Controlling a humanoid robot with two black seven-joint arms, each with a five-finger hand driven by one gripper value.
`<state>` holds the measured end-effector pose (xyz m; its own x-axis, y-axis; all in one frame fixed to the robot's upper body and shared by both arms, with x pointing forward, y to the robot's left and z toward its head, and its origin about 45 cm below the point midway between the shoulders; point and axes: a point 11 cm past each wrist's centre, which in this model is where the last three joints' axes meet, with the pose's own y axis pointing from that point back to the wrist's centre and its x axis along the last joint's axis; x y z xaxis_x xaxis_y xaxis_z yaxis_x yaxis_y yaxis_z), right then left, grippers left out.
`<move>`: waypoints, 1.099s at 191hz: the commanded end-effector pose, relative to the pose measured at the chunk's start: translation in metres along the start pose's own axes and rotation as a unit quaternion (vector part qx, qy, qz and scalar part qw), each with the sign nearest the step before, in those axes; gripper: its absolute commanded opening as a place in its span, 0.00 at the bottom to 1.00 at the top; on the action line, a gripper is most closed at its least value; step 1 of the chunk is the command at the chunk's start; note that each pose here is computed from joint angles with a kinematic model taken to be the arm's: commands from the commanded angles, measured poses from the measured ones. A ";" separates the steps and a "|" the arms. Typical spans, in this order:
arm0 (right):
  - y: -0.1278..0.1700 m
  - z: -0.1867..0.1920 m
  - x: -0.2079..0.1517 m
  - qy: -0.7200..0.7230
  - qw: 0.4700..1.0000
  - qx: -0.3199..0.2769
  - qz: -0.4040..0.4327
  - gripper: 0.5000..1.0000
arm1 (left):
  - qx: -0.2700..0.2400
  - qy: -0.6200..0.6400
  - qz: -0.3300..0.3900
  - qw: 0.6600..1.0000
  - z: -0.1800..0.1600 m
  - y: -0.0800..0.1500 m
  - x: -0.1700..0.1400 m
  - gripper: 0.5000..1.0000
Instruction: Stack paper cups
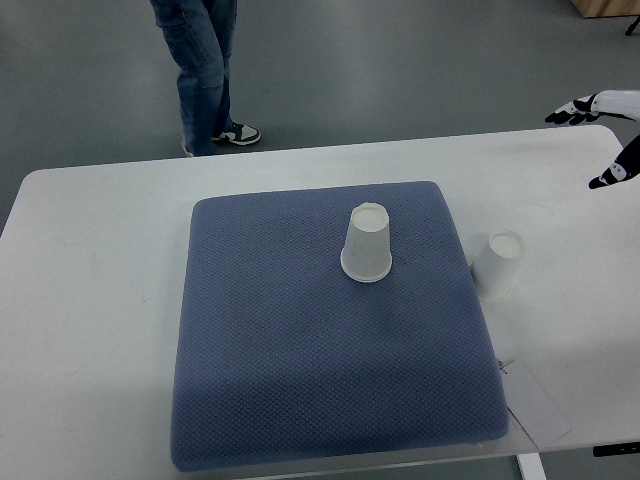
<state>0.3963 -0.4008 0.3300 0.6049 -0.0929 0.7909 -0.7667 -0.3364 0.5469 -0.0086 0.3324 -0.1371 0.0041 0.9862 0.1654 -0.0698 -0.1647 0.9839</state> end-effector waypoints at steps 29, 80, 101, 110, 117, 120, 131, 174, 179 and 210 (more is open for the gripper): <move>-0.010 -0.018 -0.023 0.022 0.999 0.020 -0.042 0.83 | 0.000 0.000 0.000 1.000 0.000 0.000 0.000 1.00; -0.037 -0.043 -0.041 0.052 0.995 0.047 -0.076 0.83 | 0.000 0.000 0.000 1.000 0.000 0.000 0.000 1.00; -0.046 -0.048 -0.052 0.061 0.993 0.050 -0.092 0.83 | 0.000 0.000 0.000 1.000 0.000 0.000 0.000 1.00; -0.049 -0.050 -0.057 0.066 0.992 0.051 -0.099 0.83 | 0.000 0.000 0.000 1.000 0.001 0.000 0.000 1.00; -0.051 -0.049 -0.060 0.072 0.991 0.050 -0.104 0.83 | 0.000 0.000 0.000 1.000 0.000 0.000 0.000 1.00; -0.051 -0.049 -0.061 0.073 0.990 0.050 -0.106 0.83 | 0.000 0.000 0.000 1.000 0.001 0.000 0.000 1.00; -0.052 -0.047 -0.065 0.076 0.990 0.046 -0.112 0.83 | 0.000 0.000 0.000 1.000 0.001 0.000 0.000 1.00; -0.053 -0.045 -0.073 0.077 0.988 0.043 -0.123 0.83 | 0.000 0.000 0.000 1.000 0.000 0.000 0.000 1.00; -0.053 -0.044 -0.073 0.078 0.988 0.043 -0.124 0.83 | 0.000 0.000 0.000 1.000 0.000 0.000 0.000 1.00; -0.058 -0.048 -0.080 0.087 0.986 0.047 -0.131 0.83 | 0.000 0.000 0.000 1.000 0.001 0.000 0.000 1.00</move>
<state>0.3813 -0.3338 0.2518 0.7303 0.1560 0.6651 -0.5661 -0.4067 0.7170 -0.0085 0.3324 -0.1371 0.0041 0.9862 0.1654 -0.0698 -0.1647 0.9839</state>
